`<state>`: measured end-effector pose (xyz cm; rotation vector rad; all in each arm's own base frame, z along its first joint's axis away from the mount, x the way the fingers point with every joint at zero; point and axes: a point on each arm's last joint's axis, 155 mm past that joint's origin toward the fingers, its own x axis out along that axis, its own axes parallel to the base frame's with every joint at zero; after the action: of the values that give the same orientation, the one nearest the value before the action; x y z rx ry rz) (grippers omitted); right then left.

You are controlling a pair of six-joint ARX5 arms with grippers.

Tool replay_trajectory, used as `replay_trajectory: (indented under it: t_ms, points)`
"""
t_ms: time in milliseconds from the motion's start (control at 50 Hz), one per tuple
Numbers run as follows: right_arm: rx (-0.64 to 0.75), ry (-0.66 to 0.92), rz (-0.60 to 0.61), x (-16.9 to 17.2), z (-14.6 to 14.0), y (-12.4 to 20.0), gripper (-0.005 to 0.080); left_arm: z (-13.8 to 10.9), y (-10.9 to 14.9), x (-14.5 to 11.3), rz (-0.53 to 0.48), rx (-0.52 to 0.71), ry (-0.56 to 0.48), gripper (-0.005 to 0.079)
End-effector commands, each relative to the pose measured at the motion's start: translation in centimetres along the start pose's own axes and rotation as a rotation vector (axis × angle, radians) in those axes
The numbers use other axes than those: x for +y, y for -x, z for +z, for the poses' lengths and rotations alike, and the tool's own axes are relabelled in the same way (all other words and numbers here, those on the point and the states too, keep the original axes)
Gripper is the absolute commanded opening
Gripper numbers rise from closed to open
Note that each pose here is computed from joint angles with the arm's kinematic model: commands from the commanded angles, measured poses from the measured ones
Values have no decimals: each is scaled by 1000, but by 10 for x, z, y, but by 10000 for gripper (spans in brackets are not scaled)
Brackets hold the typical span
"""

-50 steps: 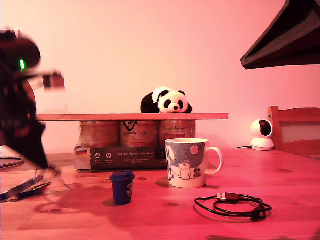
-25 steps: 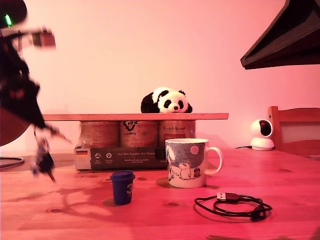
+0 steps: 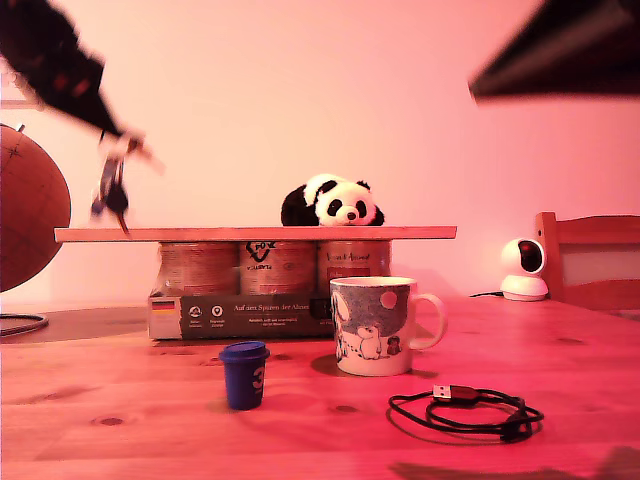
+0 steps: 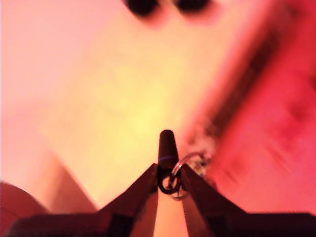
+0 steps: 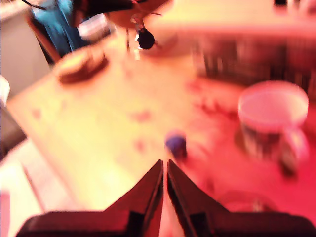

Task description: Pick up the keys and place them on the shelf behind you

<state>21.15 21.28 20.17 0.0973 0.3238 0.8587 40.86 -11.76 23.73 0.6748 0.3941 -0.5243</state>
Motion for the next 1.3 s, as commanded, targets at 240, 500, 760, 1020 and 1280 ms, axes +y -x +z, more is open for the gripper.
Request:
replay_trajectory:
  t_ms: [240,500,760,1020,1280]
  points:
    - [-186,53,-14,1,47,4,-12,33,-5,23,69,-110,-23,-24]
    - [-193,54,-13,2,49,4,-12,23,-17,14,21,-82,9,-24]
    - [-192,54,-14,1,49,4,-12,4,-11,-23,-140,16,173,-24]
    - [-193,54,-13,2,49,4,-12,-6,-11,-34,-186,57,186,148]
    - [-194,54,-12,2,49,4,-12,-11,-9,-39,-202,80,191,148]
